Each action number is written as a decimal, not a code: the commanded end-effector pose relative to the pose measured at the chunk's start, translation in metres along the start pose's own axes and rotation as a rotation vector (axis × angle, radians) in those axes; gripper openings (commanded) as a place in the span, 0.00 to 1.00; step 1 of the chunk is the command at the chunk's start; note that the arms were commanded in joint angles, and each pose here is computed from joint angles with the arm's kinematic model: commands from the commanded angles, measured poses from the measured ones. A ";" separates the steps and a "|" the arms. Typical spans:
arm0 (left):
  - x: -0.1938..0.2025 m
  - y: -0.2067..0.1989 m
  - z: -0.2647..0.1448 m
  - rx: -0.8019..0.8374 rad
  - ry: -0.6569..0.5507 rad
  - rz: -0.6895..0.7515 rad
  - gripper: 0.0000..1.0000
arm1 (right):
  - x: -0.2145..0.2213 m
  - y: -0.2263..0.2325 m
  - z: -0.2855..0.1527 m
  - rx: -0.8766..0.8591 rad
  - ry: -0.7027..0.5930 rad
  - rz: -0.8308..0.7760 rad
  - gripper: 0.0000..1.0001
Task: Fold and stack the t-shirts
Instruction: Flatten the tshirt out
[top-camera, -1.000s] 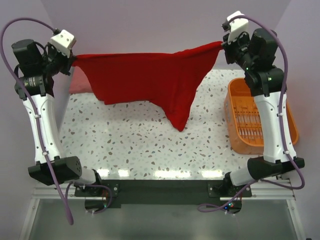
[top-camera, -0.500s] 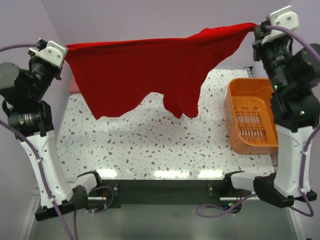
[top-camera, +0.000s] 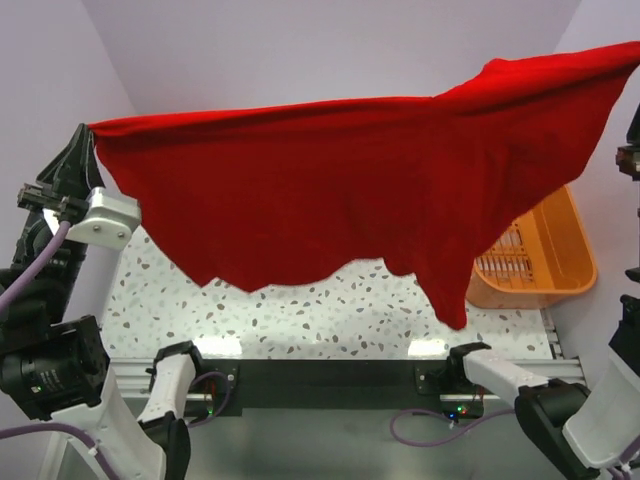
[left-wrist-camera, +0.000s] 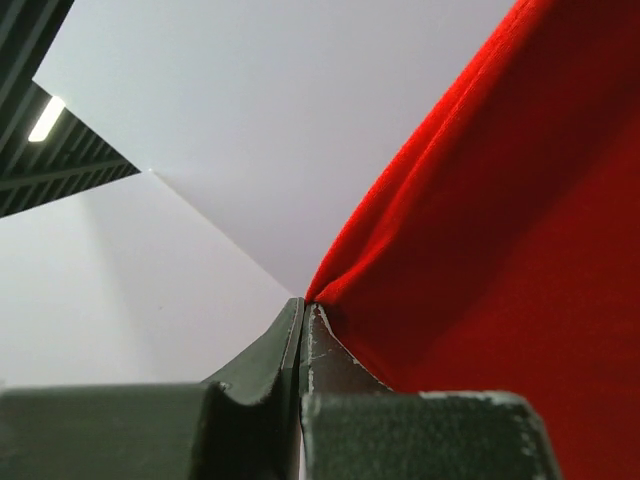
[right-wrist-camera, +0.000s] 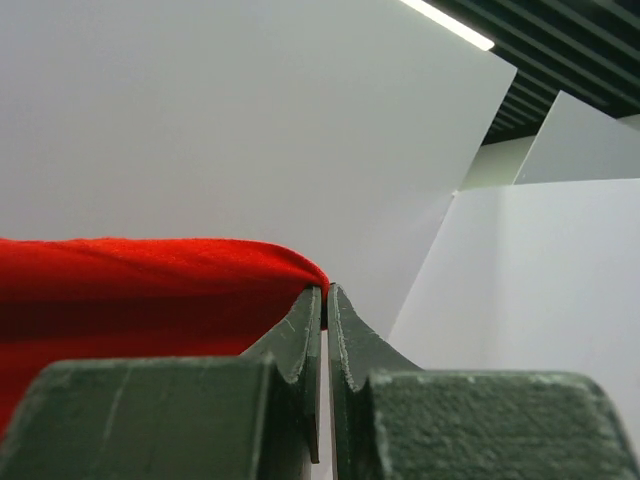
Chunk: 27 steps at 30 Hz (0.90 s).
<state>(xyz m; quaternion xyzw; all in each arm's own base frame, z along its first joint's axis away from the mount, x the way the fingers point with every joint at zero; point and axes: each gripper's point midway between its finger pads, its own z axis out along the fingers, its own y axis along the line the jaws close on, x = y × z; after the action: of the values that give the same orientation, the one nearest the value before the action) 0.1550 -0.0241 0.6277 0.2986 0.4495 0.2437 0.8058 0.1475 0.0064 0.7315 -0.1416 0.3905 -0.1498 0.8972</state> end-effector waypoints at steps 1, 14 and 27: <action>0.055 -0.010 0.015 0.078 0.184 -0.005 0.00 | 0.051 0.022 0.040 -0.036 0.087 -0.093 0.00; 0.271 -0.198 -0.021 0.627 0.608 -0.269 0.00 | 0.329 0.243 0.011 -0.647 0.546 0.022 0.00; 0.473 -0.343 0.015 0.818 0.952 -0.529 0.00 | 0.550 0.375 -0.035 -0.749 0.905 -0.075 0.00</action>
<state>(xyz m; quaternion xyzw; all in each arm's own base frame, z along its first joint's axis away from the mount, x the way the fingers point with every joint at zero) 0.3779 0.0260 0.0999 0.3366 0.8808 -0.0887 0.3211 0.4934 0.1431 0.1675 -0.4119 0.7873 -0.0210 0.4582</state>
